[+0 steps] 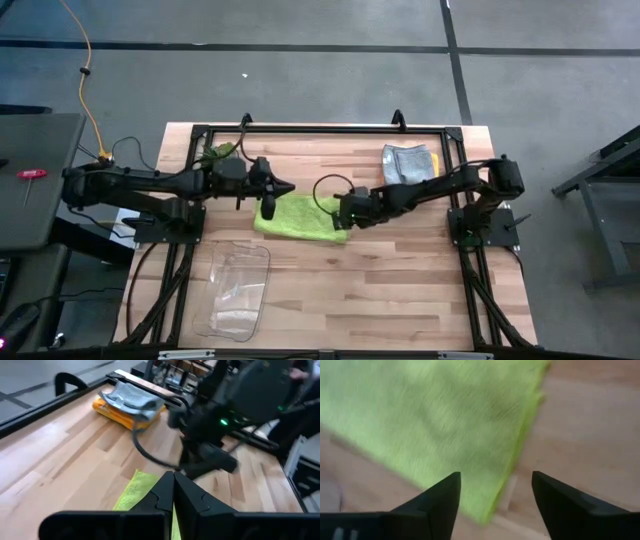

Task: Fold microfiber towels
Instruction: Fold the green towel

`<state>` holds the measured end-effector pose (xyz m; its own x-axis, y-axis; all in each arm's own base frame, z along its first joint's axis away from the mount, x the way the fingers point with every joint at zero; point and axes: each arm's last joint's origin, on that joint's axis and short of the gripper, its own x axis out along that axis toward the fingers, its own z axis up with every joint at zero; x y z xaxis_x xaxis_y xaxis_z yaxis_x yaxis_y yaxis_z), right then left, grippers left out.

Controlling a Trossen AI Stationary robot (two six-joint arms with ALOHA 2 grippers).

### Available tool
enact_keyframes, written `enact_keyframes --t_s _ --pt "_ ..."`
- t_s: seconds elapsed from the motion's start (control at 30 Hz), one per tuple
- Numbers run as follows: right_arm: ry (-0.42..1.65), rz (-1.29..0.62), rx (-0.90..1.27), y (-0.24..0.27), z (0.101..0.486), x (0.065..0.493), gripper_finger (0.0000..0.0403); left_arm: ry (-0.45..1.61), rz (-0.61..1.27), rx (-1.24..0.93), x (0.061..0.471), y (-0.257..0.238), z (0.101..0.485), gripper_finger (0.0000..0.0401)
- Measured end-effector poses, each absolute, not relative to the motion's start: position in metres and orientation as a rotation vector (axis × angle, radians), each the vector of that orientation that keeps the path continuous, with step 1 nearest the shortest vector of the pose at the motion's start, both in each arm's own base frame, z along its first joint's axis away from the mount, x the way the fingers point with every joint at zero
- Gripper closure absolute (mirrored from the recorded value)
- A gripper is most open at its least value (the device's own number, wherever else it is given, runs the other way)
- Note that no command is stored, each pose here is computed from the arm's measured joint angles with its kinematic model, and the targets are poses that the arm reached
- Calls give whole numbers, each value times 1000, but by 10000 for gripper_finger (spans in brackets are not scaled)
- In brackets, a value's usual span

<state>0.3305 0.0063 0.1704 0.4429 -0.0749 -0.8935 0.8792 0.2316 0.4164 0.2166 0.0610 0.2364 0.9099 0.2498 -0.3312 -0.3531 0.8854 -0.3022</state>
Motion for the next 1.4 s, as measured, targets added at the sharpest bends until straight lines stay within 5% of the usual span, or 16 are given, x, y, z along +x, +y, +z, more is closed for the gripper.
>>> enact_keyframes --t_s 0.37,0.8,1.3,1.4 --pt "803 -935 1292 0 168 329 155 341 297 -353 211 73 232 401" --pt "1000 -1022 1267 1 137 370 160 338 319 -342 209 78 232 401" --pt "1040 -1116 1188 0 121 373 382 360 322 -348 209 78 231 401" --pt "1072 -1122 1128 0 121 370 397 359 323 -350 209 78 231 401"
